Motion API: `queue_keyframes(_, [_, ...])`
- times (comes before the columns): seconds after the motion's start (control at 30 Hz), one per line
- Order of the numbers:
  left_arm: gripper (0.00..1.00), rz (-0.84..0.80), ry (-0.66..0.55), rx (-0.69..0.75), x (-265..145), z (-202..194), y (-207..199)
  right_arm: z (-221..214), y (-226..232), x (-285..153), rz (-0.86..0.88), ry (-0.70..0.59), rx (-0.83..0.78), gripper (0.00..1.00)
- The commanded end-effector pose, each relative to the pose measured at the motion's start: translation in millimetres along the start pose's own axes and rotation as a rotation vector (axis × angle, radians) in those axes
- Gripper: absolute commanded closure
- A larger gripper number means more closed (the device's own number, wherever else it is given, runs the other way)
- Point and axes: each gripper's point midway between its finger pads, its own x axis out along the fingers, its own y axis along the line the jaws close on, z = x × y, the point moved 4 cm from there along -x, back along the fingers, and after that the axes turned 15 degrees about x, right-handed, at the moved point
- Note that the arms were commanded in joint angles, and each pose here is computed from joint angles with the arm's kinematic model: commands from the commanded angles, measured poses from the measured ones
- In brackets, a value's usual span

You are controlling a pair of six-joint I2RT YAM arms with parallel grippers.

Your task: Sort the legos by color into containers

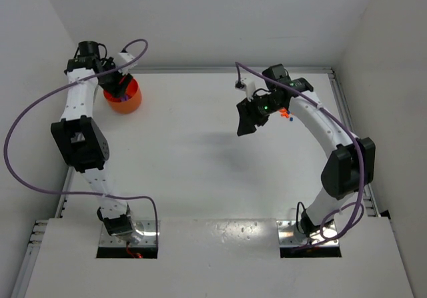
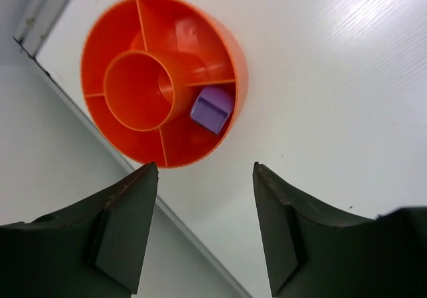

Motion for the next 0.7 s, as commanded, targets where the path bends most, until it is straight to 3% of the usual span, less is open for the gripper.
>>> queue_keyframes(0.0, [0.35,0.092,-0.237,-0.034,-61,44,12,7,1,-18,-0.07,-0.096,-0.023,0.39])
queue_keyframes(0.17, [0.37,0.072,-0.417,-0.096,-108,91,-27,5,-43,-37,-0.282,-0.2,0.093,0.42])
queue_keyframes(0.33, [0.37,0.04,-0.546,-0.14,-120,123,-79,9,-95,-59,-0.456,-0.272,0.223,0.45])
queue_keyframes(0.47, [0.33,-0.025,-0.594,-0.184,-112,137,-125,15,-146,-82,-0.591,-0.311,0.31,0.45])
queue_keyframes(0.67, [0.33,-0.048,-0.586,-0.213,-107,150,-140,22,-209,-92,-0.712,-0.293,0.398,0.47])
